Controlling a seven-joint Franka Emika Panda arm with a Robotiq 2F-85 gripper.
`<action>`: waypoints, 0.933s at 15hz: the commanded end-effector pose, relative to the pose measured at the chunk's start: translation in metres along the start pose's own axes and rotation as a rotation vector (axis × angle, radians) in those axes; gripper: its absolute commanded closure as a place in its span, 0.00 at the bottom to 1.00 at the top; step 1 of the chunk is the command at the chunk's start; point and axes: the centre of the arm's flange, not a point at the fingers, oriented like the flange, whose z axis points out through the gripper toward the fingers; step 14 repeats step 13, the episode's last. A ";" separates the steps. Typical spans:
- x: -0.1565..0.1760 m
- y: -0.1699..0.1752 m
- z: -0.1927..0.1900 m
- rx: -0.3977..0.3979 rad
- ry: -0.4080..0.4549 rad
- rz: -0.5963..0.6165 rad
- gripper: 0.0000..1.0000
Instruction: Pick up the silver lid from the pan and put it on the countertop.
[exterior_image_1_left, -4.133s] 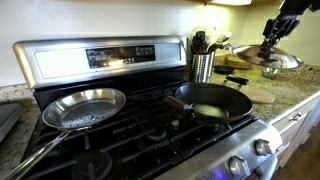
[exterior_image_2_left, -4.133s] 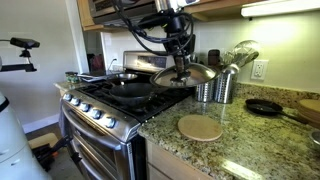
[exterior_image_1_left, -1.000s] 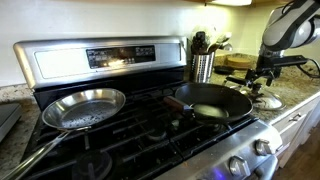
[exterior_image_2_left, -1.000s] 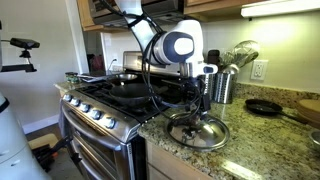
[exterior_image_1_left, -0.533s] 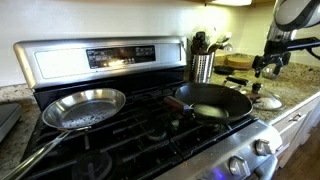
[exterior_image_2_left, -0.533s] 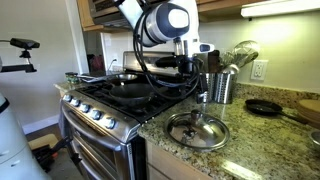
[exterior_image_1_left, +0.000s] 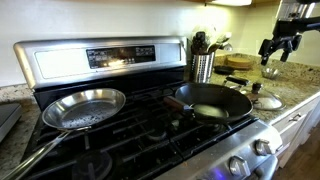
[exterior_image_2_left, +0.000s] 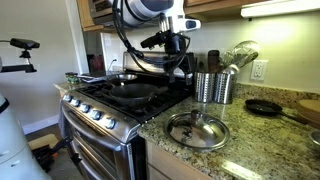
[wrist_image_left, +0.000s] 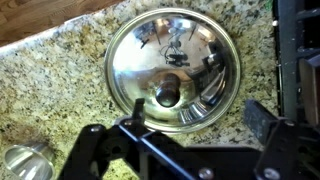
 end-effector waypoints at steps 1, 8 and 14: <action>-0.003 -0.003 -0.004 0.001 0.002 -0.006 0.00; -0.008 -0.005 -0.007 0.001 0.003 -0.012 0.00; -0.008 -0.005 -0.007 0.001 0.003 -0.012 0.00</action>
